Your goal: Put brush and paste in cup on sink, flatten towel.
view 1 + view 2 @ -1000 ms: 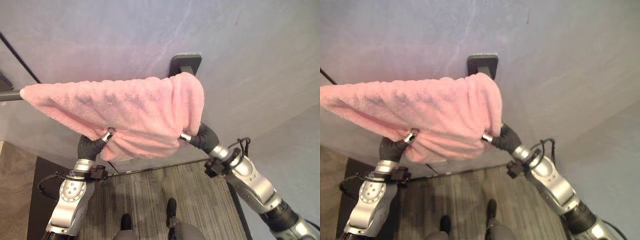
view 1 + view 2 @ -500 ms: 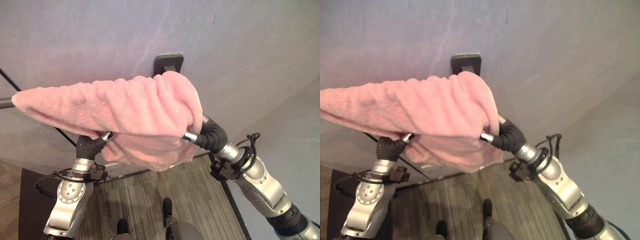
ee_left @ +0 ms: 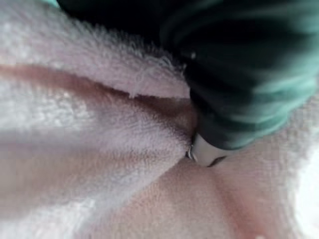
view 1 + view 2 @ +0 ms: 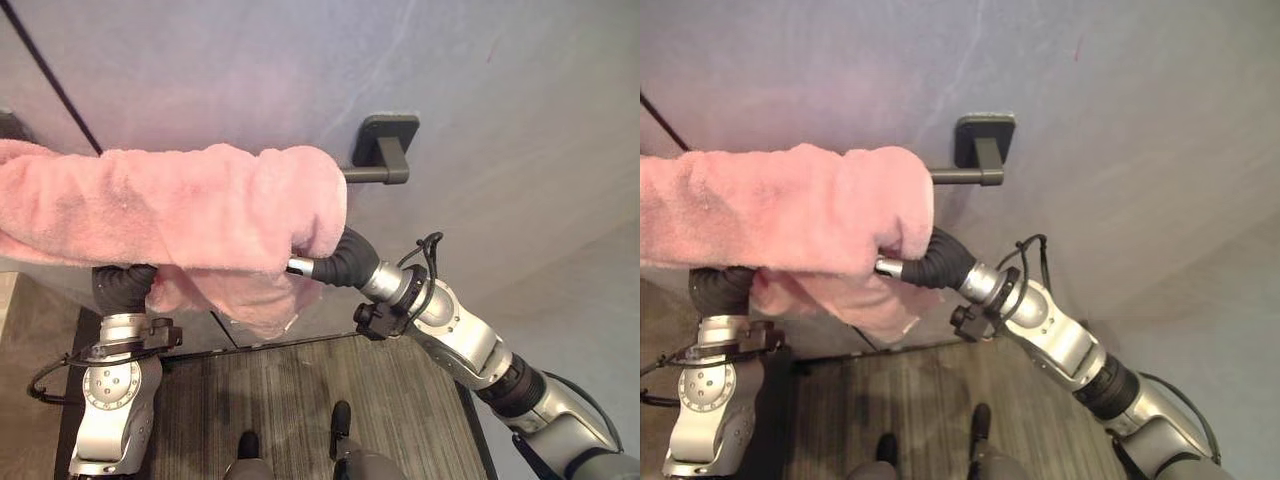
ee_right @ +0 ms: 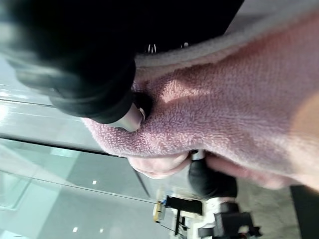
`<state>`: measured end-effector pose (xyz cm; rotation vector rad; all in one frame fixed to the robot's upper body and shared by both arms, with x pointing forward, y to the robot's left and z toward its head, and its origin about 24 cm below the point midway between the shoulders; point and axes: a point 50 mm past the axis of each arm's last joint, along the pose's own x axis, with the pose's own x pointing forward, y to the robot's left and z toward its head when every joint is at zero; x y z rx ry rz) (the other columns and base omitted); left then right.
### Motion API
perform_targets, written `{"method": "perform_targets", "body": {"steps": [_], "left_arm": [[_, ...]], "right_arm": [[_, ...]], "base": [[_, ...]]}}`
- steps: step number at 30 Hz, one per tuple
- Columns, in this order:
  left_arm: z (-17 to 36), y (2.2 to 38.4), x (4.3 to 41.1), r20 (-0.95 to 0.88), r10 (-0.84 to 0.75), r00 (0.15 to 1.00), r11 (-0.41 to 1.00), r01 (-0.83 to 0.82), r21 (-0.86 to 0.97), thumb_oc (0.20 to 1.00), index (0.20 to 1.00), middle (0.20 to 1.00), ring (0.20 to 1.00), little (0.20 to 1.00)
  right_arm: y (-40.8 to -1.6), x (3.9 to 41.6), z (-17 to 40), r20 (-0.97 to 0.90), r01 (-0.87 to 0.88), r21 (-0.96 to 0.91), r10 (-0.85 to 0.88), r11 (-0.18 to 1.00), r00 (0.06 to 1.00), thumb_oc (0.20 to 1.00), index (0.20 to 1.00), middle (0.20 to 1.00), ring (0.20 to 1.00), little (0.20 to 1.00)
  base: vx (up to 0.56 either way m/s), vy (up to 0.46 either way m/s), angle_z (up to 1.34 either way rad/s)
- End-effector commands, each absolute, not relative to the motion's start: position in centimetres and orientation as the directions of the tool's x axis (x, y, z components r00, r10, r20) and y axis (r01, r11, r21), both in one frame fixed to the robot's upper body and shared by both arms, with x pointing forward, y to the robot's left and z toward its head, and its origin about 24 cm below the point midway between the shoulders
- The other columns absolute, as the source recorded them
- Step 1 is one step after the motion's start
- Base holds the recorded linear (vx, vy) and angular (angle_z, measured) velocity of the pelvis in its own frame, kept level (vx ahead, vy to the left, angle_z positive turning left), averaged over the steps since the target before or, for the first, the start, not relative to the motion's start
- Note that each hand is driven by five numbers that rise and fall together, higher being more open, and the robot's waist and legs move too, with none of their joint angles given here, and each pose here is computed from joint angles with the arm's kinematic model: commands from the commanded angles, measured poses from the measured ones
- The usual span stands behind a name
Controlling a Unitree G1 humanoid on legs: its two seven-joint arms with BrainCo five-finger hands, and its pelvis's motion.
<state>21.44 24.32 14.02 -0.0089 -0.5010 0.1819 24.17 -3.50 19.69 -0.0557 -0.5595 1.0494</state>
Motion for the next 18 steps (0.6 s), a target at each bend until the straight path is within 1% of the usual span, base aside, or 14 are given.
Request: {"method": "perform_targets", "body": {"steps": [1,7,18], "left_arm": [[15.9,25.0,21.0,0.560,0.167,0.812,0.984,-0.172,-0.043,0.200,0.200,0.200,0.200,0.200],[14.3,24.4,21.9,0.490,0.116,0.864,0.992,-0.129,-0.007,0.200,0.200,0.200,0.200,0.200],[13.4,22.1,22.7,0.448,0.006,0.894,1.000,0.001,-0.014,0.200,0.200,0.200,0.200,0.200]], "right_arm": [[-3.0,22.9,22.6,0.540,-0.780,-0.357,0.795,0.514,0.276,0.200,0.200,0.200,0.200,0.200],[-3.9,23.2,21.3,0.531,-0.783,-0.299,0.777,0.545,0.338,0.200,0.200,0.200,0.200,0.200],[-4.5,23.5,18.9,0.485,-0.805,-0.194,0.768,0.561,0.418,0.200,0.200,0.200,0.200,0.200]], "base": [[0.00,0.000,0.00],[0.00,0.000,0.00],[0.03,-0.012,-0.01]]}}
